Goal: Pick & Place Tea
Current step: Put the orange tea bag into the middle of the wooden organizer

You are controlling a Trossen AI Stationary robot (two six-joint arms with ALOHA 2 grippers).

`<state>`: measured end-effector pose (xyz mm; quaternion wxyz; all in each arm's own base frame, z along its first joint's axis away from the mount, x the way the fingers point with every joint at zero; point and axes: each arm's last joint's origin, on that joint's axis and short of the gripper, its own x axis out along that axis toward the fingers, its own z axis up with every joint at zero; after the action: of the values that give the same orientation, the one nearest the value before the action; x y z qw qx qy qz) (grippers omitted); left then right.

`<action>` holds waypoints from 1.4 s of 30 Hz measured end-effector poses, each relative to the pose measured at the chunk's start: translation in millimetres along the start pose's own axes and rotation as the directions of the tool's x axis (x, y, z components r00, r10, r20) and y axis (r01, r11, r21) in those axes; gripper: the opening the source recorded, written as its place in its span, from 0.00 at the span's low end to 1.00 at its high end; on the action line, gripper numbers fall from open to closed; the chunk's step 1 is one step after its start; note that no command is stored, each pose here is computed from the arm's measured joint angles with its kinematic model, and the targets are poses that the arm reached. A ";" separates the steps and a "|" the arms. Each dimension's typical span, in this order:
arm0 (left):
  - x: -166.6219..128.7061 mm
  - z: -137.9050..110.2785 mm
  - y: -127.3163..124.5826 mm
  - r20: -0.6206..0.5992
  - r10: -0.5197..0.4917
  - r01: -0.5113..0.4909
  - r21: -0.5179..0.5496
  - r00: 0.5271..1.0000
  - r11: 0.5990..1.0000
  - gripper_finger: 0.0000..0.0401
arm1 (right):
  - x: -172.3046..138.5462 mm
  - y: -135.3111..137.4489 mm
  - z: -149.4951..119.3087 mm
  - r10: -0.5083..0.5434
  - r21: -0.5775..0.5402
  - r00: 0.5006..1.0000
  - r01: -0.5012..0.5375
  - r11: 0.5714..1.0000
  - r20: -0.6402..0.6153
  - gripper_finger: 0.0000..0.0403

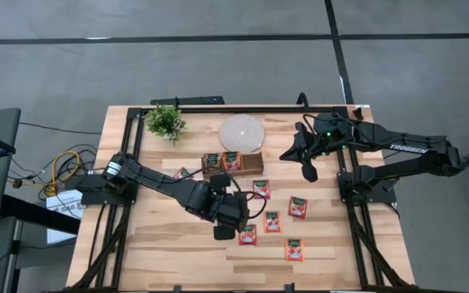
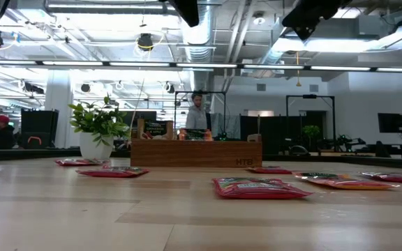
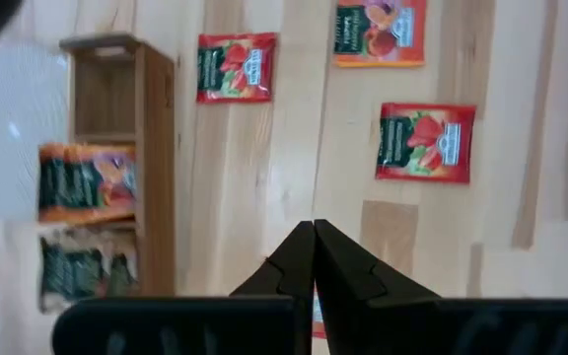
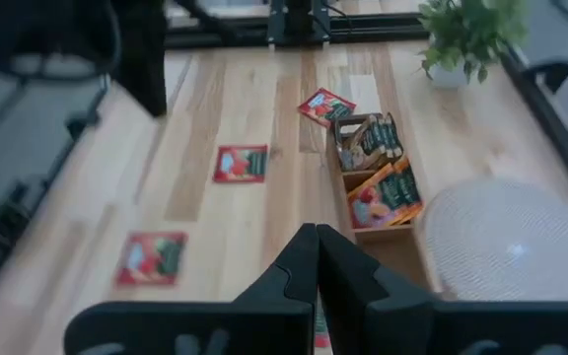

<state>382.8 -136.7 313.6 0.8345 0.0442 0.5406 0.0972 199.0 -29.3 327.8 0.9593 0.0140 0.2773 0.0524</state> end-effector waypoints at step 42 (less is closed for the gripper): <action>3.6 -139.5 46.4 -0.174 0.173 -0.219 -0.294 0.970 0.930 0.00 | 124.6 74.6 -53.1 0.234 0.091 0.781 -0.223 0.970 -0.580 0.00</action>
<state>251.9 -95.0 261.3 0.7756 -0.0412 0.5705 0.2670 268.6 58.2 221.0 0.8131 0.0391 0.5560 0.1676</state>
